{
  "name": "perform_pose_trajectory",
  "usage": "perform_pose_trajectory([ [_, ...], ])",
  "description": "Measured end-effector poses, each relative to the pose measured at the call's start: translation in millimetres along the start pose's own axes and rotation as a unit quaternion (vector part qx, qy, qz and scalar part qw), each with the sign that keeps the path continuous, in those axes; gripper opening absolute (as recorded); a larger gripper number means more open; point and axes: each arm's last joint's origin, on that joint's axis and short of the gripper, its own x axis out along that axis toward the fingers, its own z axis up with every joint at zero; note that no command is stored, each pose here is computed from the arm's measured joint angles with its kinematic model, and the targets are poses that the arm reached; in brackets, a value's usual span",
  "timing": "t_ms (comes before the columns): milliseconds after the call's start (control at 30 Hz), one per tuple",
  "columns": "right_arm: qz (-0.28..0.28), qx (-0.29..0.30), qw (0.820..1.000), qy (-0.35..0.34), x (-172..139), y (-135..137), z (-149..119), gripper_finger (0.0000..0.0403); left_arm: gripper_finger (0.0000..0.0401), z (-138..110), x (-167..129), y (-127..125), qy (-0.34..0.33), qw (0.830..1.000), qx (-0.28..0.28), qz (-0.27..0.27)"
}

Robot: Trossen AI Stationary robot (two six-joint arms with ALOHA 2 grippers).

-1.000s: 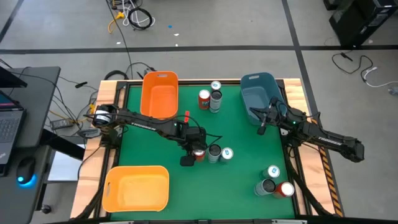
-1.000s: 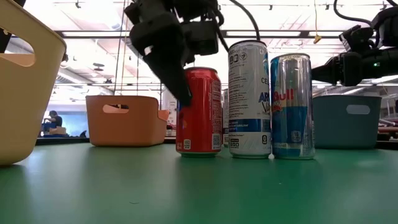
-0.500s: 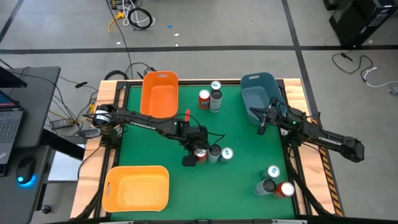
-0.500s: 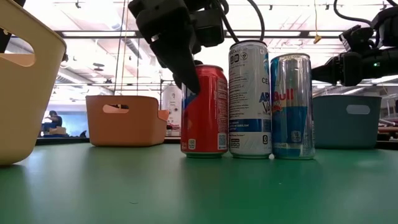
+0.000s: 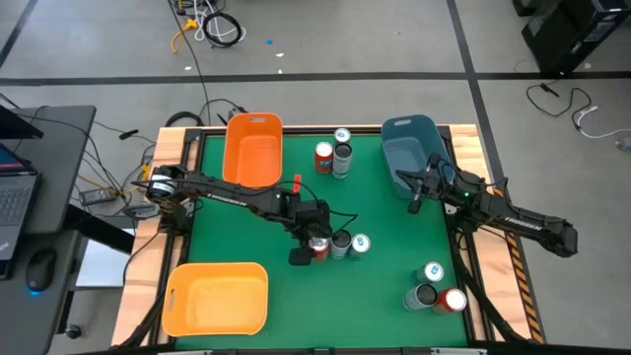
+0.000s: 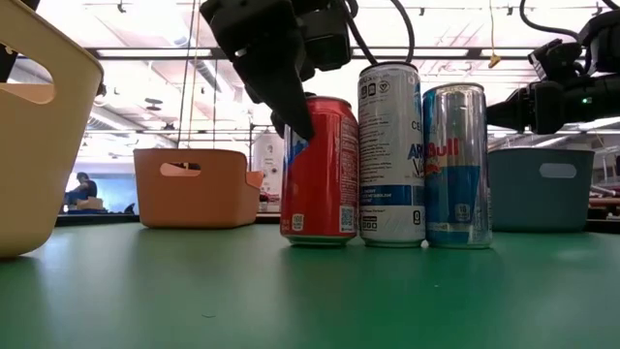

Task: Sort soda cans
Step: Put the middle left orange soda can into the yellow bin

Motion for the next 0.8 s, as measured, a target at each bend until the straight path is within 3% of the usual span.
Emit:
perform_pose_trajectory([
  [333,0.0,0.0,1.0,0.0,0.0,0.0,0.0,0.0007,0.0349,-2.6,-2.9,-1.0,0.013,1.0,-0.001,-0.007],
  [567,0.0,0.0,1.0,-0.001,0.0,0.0,0.1,0.0007,0.0294,-3.9,-4.1,-0.6,0.021,1.0,0.0,0.008],
  [800,0.0,0.0,1.0,-0.001,0.0,-0.1,0.1,0.0007,0.0292,-7.3,-7.1,-0.7,0.039,0.999,0.008,0.017],
])
